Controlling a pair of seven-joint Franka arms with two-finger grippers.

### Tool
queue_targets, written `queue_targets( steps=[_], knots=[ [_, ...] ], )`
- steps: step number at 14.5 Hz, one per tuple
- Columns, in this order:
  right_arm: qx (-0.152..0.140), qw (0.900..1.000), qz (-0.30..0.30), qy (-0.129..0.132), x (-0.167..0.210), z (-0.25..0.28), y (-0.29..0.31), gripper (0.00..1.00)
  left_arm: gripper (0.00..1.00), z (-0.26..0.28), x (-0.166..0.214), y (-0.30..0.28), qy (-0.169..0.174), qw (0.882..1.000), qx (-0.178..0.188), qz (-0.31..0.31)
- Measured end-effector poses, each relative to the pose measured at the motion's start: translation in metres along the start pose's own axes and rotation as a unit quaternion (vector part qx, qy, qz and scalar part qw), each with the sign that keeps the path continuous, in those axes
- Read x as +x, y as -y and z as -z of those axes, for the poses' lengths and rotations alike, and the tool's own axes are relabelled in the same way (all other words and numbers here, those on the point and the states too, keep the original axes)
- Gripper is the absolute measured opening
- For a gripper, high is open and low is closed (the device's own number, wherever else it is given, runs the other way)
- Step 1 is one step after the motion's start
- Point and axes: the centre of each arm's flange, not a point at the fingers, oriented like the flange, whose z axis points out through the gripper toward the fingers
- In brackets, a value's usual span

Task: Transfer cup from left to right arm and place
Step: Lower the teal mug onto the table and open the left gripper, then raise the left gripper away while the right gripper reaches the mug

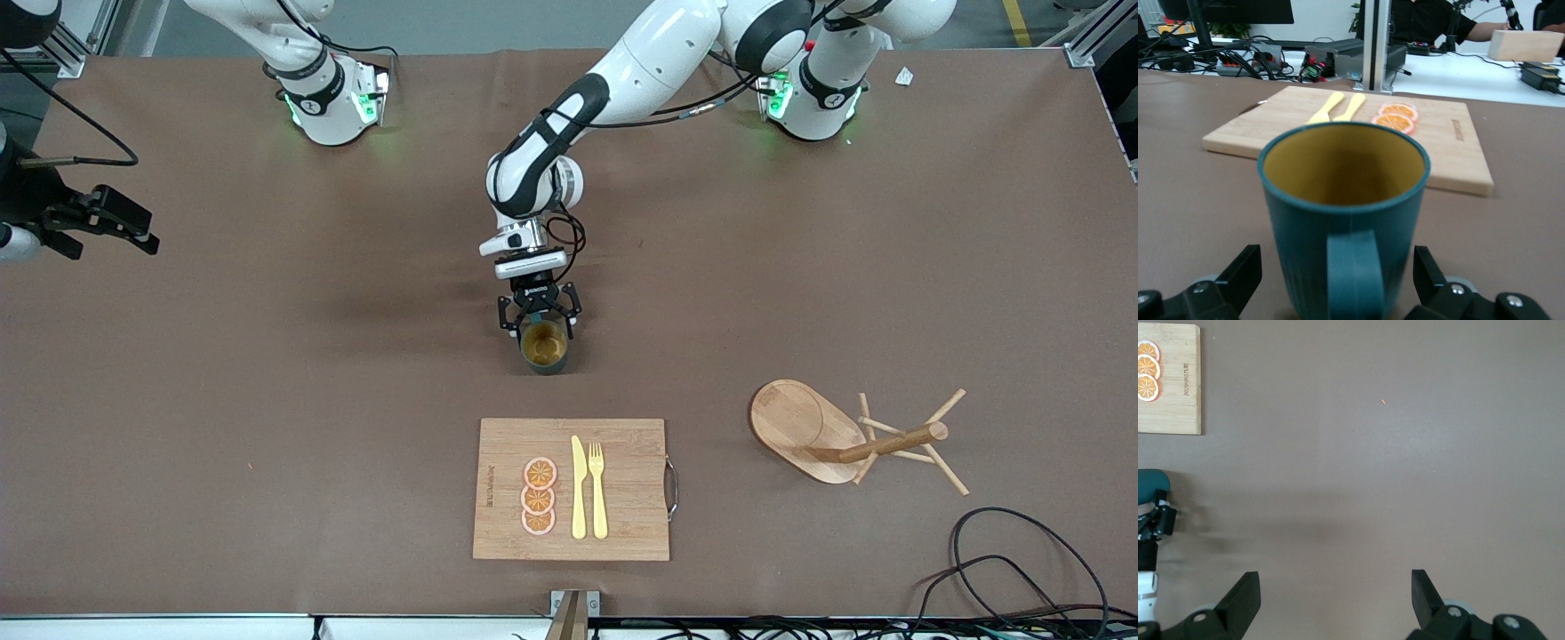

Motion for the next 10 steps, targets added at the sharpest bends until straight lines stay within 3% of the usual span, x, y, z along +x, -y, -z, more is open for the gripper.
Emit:
queue_targets(
  steps=[3, 5, 7, 10],
  knots=[
    [0.000, 1.000, 0.000, 0.000, 0.000, 0.000, 0.000, 1.00, 1.00, 0.036, -0.001, -0.012, 0.007, 1.000, 0.016, 0.018],
    [0.000, 1.000, 0.000, 0.000, 0.000, 0.000, 0.000, 1.00, 1.00, 0.070, 0.011, -0.019, 0.022, 0.998, 0.050, 0.021],
    [0.000, 1.000, 0.000, 0.001, 0.000, 0.000, 0.000, 1.00, 1.00, 0.107, 0.040, -0.024, 0.049, 0.994, 0.097, 0.007],
    [0.000, 1.000, -0.001, 0.004, -0.001, -0.003, 0.000, 1.00, 1.00, 0.143, 0.119, -0.033, 0.103, 0.988, 0.117, -0.004]
  ],
)
